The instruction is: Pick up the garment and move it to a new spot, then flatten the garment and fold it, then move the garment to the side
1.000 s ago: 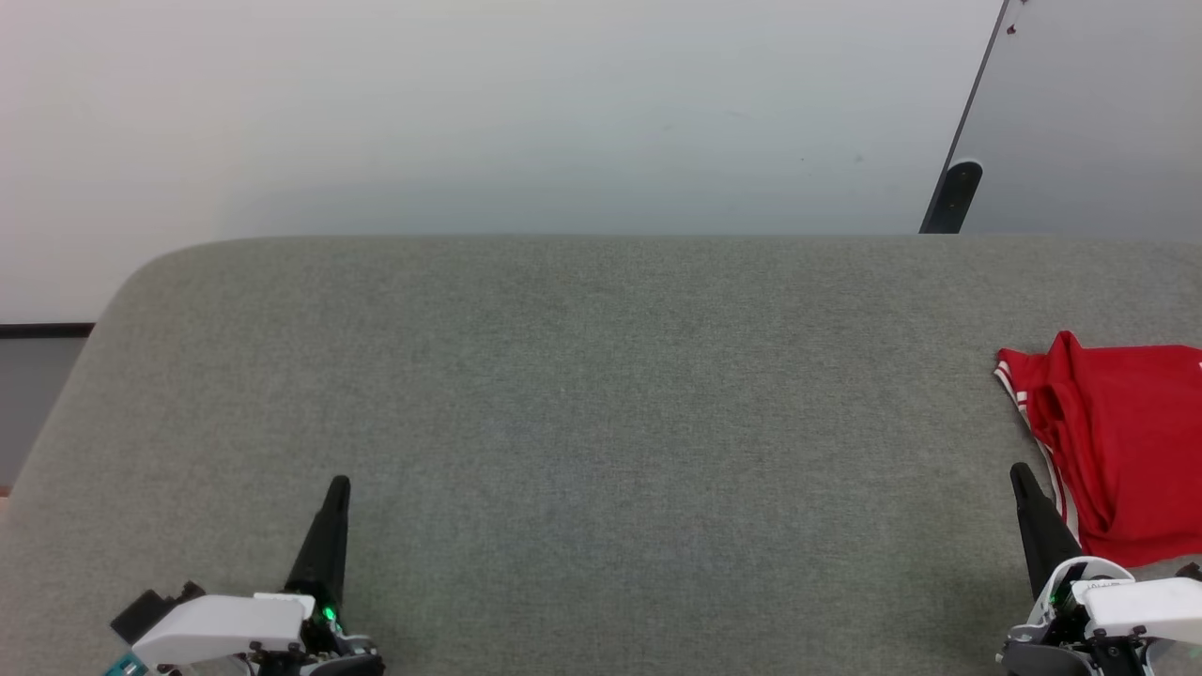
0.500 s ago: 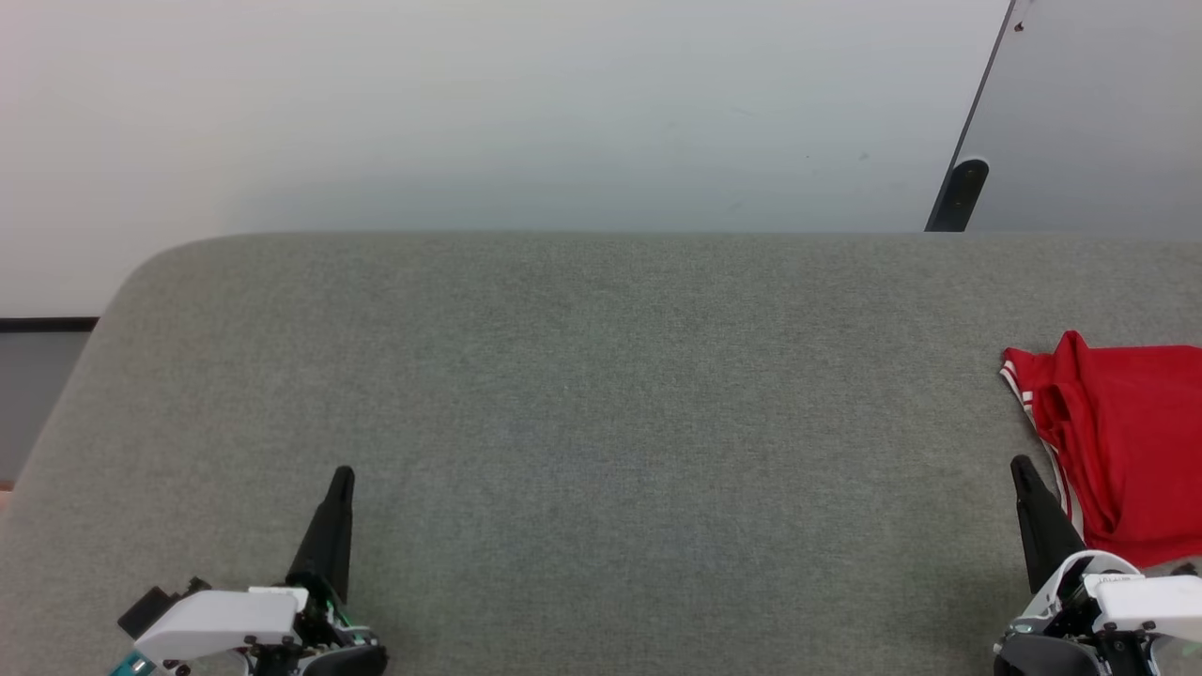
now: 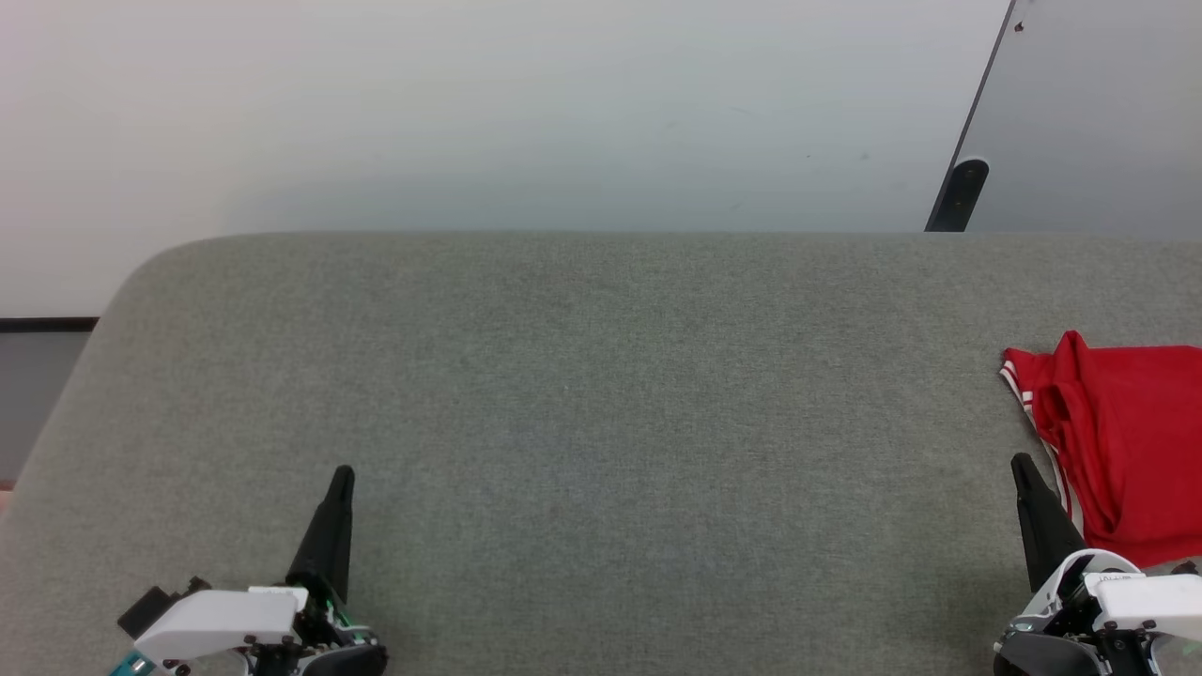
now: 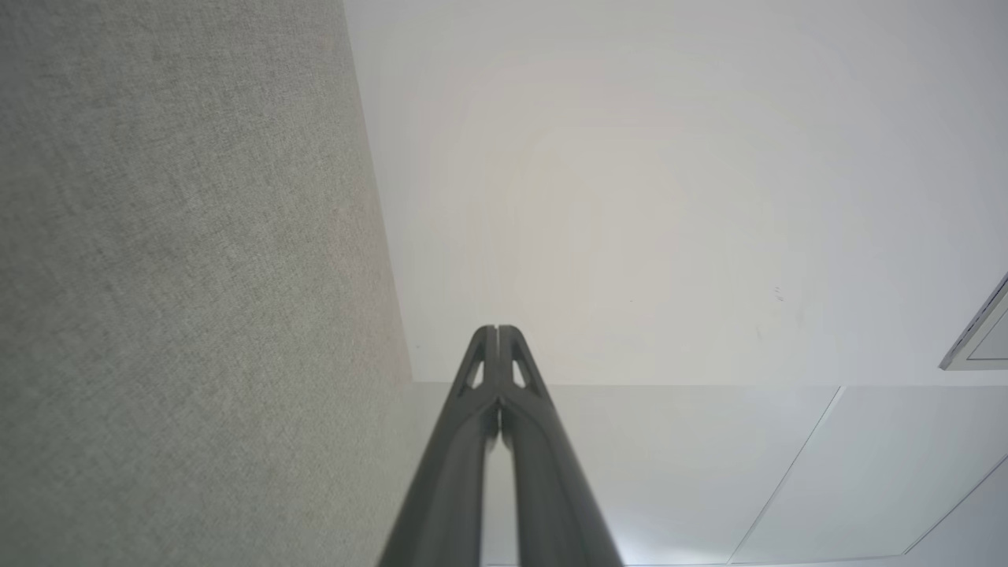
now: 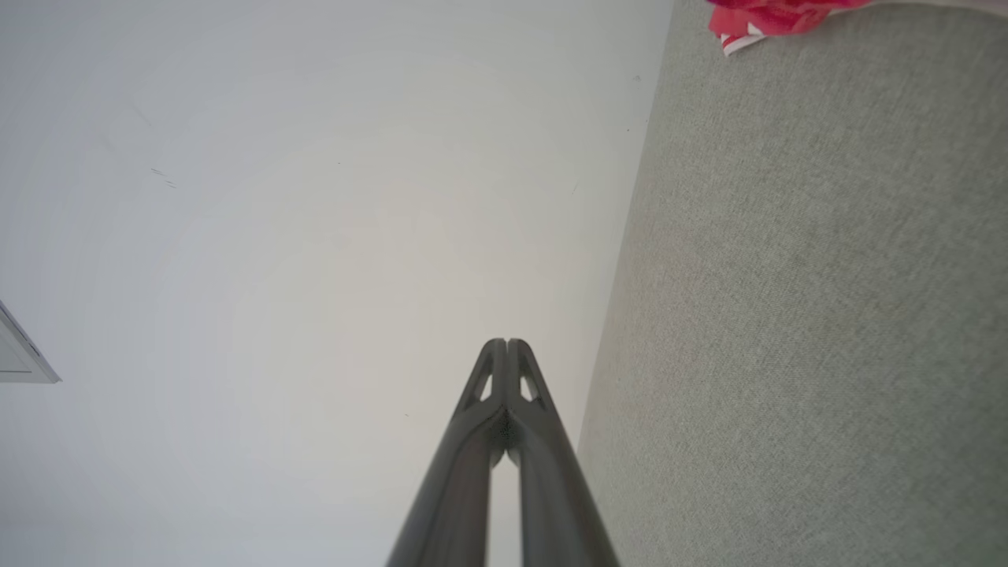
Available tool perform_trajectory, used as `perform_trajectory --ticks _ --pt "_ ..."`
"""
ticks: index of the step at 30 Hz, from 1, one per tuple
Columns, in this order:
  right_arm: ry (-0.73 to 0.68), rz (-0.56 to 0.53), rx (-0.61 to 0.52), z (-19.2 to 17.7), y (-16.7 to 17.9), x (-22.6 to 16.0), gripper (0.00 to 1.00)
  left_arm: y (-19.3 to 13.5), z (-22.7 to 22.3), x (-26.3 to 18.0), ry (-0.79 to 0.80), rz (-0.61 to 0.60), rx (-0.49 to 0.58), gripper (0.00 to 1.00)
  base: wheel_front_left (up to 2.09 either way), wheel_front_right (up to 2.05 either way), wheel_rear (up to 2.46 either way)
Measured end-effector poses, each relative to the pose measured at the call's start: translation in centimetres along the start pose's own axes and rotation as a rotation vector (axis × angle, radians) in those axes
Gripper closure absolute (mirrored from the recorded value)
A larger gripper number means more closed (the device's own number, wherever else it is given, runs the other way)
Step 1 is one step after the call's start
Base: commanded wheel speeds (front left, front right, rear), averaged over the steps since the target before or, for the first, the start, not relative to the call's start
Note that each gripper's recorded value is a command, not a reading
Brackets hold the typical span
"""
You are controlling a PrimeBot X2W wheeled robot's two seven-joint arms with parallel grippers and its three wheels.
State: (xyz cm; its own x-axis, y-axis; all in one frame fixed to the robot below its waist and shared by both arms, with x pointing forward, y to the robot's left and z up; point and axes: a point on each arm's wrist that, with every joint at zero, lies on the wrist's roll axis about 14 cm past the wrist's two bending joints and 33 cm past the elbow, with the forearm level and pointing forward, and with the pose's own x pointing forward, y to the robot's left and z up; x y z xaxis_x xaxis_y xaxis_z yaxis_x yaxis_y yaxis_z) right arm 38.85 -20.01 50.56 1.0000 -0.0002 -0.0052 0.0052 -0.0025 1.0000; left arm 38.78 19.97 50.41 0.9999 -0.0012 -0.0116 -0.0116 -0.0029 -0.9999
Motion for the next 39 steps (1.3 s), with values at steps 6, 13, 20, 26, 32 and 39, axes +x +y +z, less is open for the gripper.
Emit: perform_trajectory --ticks 6,13,20,26,32,39 --pt "0.0 0.0 0.0 0.0 0.0 0.0 1.0 -0.01 0.0 0.0 0.0 0.0 0.0 1.0 0.0 0.0 0.0" --pt "0.0 0.0 0.0 0.0 0.0 0.0 1.0 -0.01 0.0 0.0 0.0 0.0 0.0 1.0 0.0 0.0 0.0" --pt "0.0 0.0 0.0 0.0 0.0 0.0 1.0 -0.01 0.0 0.0 0.0 0.0 0.0 1.0 0.0 0.0 0.0" --pt "0.0 0.0 0.0 0.0 0.0 0.0 1.0 -0.01 0.0 0.0 0.0 0.0 0.0 1.0 0.0 0.0 0.0" --pt "0.0 0.0 0.0 0.0 0.0 0.0 1.0 -0.01 0.0 0.0 0.0 0.0 0.0 1.0 0.0 0.0 0.0" --pt "0.0 0.0 0.0 0.0 0.0 0.0 1.0 -0.01 0.0 0.0 0.0 0.0 0.0 1.0 0.0 0.0 0.0"
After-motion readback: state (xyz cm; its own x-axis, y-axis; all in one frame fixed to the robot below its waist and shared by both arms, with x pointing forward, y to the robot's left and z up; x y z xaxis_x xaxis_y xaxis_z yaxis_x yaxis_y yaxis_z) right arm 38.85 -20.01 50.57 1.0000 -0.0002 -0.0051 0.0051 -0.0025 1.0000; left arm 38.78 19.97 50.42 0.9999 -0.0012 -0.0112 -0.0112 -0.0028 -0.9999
